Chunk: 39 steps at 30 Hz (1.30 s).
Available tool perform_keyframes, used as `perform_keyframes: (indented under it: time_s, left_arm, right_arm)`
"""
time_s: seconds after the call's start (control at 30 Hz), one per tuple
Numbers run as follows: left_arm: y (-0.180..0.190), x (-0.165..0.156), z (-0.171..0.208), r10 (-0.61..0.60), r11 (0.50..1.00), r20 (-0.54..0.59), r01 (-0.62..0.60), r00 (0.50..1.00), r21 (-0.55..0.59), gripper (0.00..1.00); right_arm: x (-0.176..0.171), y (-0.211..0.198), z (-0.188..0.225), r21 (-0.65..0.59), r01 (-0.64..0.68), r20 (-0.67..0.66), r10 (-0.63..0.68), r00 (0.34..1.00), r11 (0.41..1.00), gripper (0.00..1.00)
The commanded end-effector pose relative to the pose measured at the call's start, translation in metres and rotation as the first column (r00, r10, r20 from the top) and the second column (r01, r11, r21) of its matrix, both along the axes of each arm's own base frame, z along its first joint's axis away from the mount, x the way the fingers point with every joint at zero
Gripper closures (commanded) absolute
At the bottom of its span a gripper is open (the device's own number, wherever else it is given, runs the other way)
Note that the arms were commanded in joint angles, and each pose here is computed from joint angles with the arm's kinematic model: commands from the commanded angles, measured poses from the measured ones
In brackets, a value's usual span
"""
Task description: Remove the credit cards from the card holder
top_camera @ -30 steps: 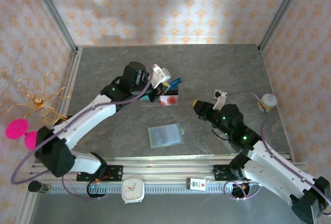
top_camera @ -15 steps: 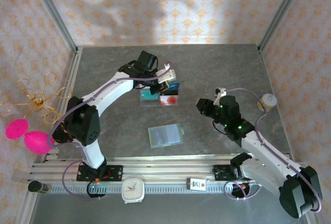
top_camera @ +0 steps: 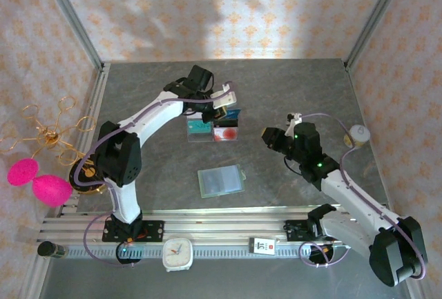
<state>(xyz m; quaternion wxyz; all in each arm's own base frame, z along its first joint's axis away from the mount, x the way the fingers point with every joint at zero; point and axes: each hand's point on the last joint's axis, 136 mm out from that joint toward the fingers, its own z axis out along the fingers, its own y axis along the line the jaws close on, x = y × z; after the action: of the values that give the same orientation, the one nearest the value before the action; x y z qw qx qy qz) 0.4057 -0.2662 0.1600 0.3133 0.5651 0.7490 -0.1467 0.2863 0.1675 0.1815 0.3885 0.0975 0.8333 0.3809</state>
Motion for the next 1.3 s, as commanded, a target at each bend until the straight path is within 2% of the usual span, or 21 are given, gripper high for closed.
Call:
perform_keyframes:
  time_s: [0.0, 0.4, 0.47, 1.0, 1.27]
  left_arm:
    - [0.008, 0.008, -0.003, 0.005, 1.0, 0.017, -0.006, 1.0, 0.031, 1.0]
    - [0.007, 0.015, -0.007, 0.008, 0.999, 0.027, -0.009, 1.0, 0.031, 1.0]
    - [0.008, 0.017, -0.018, 0.007, 0.999, 0.008, -0.008, 1.0, 0.05, 1.0]
    - [0.003, 0.023, -0.024, -0.06, 0.993, 0.005, 0.059, 0.998, 0.099, 1.0]
    - [0.005, 0.027, -0.036, -0.047, 0.99, -0.012, 0.048, 0.999, 0.133, 1.0]
  right_arm:
    - [0.008, 0.003, 0.025, 0.018, -0.009, 0.071, 0.008, 0.997, 1.0, 0.83]
    - [0.008, 0.005, 0.03, 0.028, -0.019, 0.072, 0.017, 0.997, 0.999, 0.83]
    - [0.008, 0.005, 0.031, 0.03, -0.02, 0.073, 0.018, 0.997, 0.999, 0.83]
    - [0.007, 0.012, 0.027, 0.051, -0.056, 0.059, 0.053, 0.997, 0.997, 0.83]
    - [0.006, 0.015, 0.025, 0.061, -0.068, 0.052, 0.065, 0.996, 0.996, 0.83]
